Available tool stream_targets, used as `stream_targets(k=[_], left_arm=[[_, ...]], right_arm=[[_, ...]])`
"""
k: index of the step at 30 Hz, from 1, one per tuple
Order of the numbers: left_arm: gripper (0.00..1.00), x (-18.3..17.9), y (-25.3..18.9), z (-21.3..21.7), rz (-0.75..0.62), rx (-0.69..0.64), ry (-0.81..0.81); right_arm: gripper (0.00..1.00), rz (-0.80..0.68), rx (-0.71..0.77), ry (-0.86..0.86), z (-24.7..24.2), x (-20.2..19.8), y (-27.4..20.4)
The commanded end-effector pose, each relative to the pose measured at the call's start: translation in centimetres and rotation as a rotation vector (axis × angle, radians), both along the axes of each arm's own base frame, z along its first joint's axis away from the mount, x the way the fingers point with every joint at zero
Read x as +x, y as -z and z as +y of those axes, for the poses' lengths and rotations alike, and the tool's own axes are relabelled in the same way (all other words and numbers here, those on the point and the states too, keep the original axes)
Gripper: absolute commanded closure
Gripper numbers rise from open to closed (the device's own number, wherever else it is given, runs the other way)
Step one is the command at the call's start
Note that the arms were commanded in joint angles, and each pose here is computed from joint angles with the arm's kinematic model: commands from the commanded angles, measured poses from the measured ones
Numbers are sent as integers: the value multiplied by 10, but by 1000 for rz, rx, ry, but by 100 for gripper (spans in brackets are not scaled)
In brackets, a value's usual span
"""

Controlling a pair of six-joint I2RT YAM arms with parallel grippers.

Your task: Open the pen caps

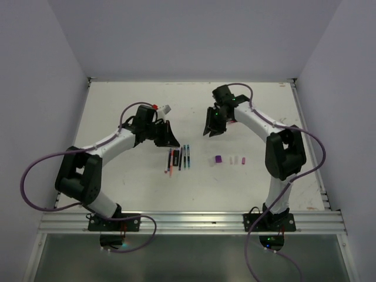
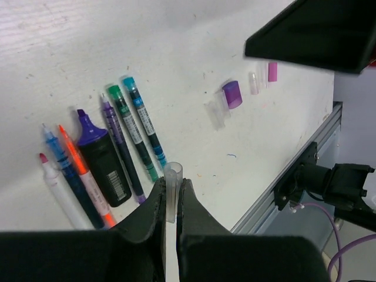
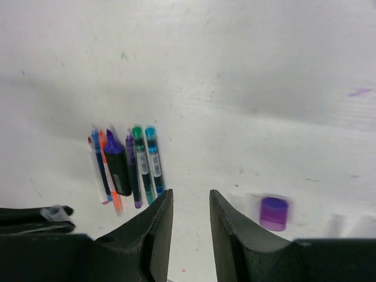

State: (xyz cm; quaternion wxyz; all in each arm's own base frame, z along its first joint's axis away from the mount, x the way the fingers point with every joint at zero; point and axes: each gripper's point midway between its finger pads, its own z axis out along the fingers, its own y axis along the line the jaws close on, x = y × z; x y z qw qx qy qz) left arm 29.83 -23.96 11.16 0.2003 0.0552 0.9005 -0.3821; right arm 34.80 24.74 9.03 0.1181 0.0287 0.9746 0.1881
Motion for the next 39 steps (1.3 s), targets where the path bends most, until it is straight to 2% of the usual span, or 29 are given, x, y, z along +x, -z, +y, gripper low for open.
stream_targets(k=[1, 7, 12, 20, 34, 39], left_arm=[[100, 5, -24, -40, -38, -104, 81], [100, -11, -4, -90, 40, -115, 170], [100, -17, 18, -109, 107, -118, 199], [100, -32, 39, -117, 149, -128, 218], [100, -41, 76, -129, 161, -74, 215], [95, -40, 90, -127, 171, -45, 203]], right_arm=[[65, -52, -3, 3, -19, 5, -33], [65, -72, 24, 44, -33, 8, -45], [65, -90, 34, 98, -56, 14, -54], [65, -94, 35, 170, -96, 9, -57], [64, -116, 51, 185, -110, -4, -66], [64, -115, 50, 189, -114, -8, -65]])
